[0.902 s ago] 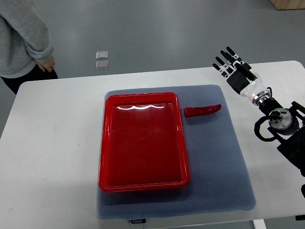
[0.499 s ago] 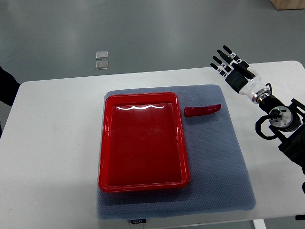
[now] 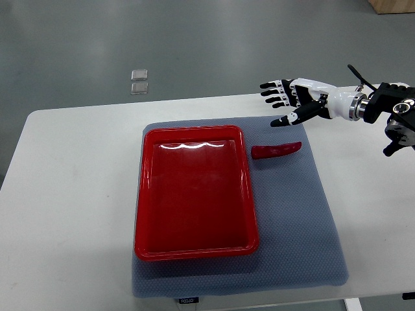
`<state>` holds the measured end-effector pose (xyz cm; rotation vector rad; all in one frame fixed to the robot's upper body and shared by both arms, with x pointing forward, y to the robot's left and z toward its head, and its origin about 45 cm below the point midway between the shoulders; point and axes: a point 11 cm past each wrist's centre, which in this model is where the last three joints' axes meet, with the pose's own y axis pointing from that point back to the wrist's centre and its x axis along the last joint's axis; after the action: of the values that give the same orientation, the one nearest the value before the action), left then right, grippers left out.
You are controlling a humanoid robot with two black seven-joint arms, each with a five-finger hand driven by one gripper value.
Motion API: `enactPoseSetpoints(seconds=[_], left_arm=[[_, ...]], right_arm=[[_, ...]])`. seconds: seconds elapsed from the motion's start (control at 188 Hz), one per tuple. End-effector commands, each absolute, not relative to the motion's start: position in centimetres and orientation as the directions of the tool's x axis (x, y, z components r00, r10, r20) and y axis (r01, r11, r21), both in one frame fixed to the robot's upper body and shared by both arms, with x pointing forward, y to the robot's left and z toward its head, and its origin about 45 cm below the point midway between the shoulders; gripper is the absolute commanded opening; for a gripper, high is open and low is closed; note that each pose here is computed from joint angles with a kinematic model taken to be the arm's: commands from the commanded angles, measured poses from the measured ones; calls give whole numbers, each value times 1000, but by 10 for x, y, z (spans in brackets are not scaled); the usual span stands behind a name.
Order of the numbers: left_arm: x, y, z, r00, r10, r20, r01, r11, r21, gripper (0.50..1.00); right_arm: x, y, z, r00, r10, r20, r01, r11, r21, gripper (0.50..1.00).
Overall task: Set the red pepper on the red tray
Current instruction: 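Move the right hand down toward the red pepper beside the tray, then close the right hand fingers around the red pepper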
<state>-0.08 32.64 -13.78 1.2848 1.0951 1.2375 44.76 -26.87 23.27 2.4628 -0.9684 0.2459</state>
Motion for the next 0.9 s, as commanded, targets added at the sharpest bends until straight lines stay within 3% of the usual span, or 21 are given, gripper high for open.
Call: enactPoseSetpoints(seconds=[0.0,0.138,0.456,0.515,0.616,0.897], left_arm=[[-1,326,-138,68,994,91,-31,-89,996,1000],[-1,326,-138,65,994,91,-32,-89,996,1000],[-1,326,-138,65,994,91,-32,-89,996,1000],[-1,326,-138,68,994,89,-31,-87,996,1000],[-1,326,-138,68,994,89,-31,-87,996,1000],[-1,326,-138,65,994,91,-30,-89,996,1000]], right_arm=[[443,-261,231,744,-491,454,-664,-620,418,909],[440,-254,213,689,-367,625,-700,-560,443,907],[429,-249,179,638,-275,719,-730,-512,452,901],[428,-250,176,632,-262,729,-734,-505,454,889],[425,-254,168,623,-239,745,-740,-487,463,823],[426,-260,163,608,-231,760,-755,-463,464,791]])
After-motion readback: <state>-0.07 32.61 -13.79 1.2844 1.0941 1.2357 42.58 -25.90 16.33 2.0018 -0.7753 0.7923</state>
